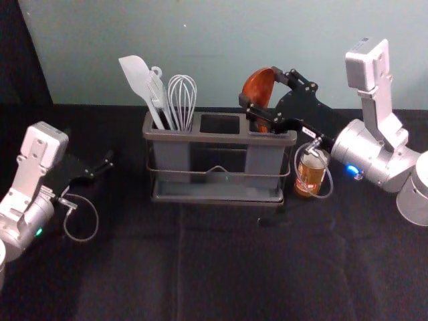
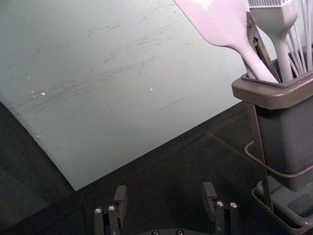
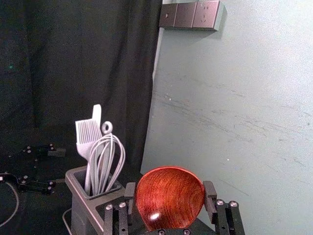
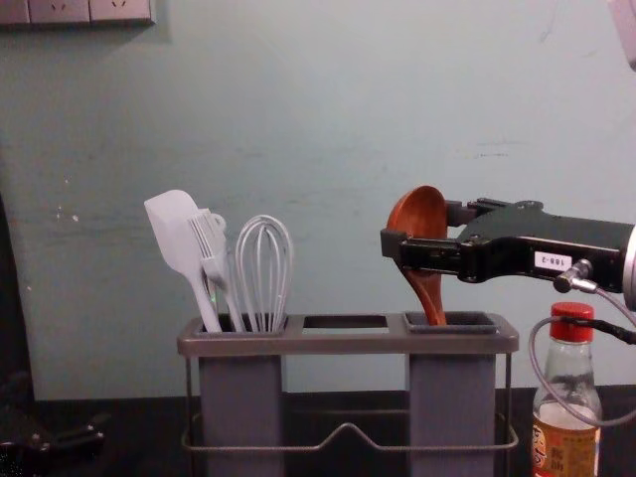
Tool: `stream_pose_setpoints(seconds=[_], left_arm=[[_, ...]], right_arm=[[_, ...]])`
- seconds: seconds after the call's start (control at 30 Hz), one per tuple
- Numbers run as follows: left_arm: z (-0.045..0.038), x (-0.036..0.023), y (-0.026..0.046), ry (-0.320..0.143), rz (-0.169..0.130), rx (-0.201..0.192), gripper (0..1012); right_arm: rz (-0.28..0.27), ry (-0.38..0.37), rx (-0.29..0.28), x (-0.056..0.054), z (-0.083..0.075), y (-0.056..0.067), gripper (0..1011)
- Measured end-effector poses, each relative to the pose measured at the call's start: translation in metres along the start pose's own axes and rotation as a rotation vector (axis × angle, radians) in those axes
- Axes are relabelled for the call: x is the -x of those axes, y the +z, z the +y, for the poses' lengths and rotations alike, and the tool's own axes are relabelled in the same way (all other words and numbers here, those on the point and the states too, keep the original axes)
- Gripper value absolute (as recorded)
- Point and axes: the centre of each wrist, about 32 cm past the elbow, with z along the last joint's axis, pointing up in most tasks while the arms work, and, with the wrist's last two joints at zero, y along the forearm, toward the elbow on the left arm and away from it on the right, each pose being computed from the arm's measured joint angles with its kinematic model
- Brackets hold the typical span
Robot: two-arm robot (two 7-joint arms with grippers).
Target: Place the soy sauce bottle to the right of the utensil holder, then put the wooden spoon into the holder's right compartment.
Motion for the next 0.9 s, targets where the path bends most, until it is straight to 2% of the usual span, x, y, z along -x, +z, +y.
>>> stream_pose_setpoints(seconds=[0.23,0.77,0.9], left_arm=[[0.0000,0.0000,0.0000,0.000,0.000,0.000,1005],[0.0000,0.0000,0.0000,0.000,0.000,0.000,1005],[0.0000,0.0000,0.0000,0.000,0.000,0.000,1005]], right_arm=[[0.000,0.000,0.000,-0.0001,-0.0002,0.0002,1000],[0.000,-0.001,-0.001,-0.0002,-0.0005,0.0003,1002],[-0.024,-0.005,-0.016,0.0021,-0.0022,0.0040,1002]])
